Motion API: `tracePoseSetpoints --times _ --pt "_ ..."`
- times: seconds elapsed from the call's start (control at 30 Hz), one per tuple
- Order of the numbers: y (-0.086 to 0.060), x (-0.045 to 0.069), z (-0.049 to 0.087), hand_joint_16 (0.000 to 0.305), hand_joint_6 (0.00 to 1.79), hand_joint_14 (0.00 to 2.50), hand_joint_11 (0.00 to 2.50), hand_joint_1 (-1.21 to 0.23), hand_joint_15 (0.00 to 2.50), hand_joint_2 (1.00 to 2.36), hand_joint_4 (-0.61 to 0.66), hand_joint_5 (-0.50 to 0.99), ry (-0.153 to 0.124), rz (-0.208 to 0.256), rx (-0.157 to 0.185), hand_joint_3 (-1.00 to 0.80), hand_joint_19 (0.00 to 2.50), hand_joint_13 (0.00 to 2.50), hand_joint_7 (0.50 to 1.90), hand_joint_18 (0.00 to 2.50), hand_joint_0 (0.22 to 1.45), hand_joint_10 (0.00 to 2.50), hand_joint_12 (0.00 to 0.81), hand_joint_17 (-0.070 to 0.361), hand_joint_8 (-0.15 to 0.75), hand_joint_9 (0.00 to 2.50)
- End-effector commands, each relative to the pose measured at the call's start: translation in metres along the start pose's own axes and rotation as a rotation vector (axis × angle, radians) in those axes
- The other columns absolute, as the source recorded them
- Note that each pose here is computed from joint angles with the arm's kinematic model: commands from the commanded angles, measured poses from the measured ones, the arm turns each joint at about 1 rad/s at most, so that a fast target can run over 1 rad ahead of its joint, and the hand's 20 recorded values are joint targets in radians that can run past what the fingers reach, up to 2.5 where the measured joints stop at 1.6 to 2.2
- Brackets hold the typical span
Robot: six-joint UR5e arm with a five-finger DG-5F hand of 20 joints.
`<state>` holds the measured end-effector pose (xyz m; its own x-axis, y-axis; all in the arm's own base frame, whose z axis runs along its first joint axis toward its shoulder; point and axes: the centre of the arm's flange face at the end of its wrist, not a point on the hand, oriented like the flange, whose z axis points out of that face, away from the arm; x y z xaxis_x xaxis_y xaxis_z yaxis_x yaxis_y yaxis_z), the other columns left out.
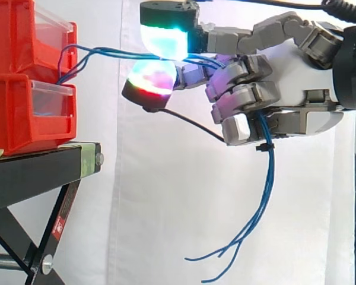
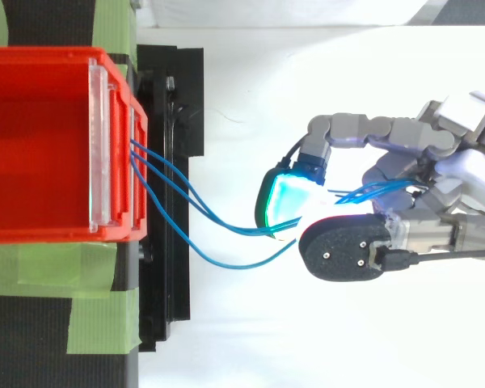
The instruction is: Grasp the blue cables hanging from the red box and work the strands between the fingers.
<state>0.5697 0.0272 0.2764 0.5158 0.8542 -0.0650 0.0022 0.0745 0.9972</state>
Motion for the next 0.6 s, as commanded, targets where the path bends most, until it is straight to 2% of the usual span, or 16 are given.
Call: tracePoseSetpoints --times 0.0,0.07,0.27,0.57 --pt "0.0003 -0.0003 0.0001 0.201 0.07 2.5 2.5 -0.7 1.93 1.02 0.17 0.48 -0.003 0.001 -0.001 -0.16 0.71 1.69 1.39 1.95 0.87 2.5 0.672 0.151 0.545 1.33" --pt "-0.0005 -0.0001 0.0001 0.201 0.04 2.5 2.5 -0.69 1.93 1.02 0.19 0.49 -0.003 0.0 0.0 0.0 0.71 1.69 1.39 1.95 0.89 2.5 0.672 0.151 0.545 1.33" --pt "0.0003 -0.0003 0.0001 0.201 0.0 2.5 2.5 -0.69 1.93 1.01 0.18 0.53 -0.003 0.003 -0.001 0.24 0.71 1.69 1.4 1.95 0.94 2.5 0.672 0.151 0.545 1.33" --pt "0.0 -0.0018 0.0004 0.201 0.0 2.5 2.5 -0.7 1.93 1.03 0.13 0.6 -0.011 0.0 0.002 0.37 0.71 1.69 1.43 1.95 1.0 2.5 0.672 0.151 0.545 1.33"
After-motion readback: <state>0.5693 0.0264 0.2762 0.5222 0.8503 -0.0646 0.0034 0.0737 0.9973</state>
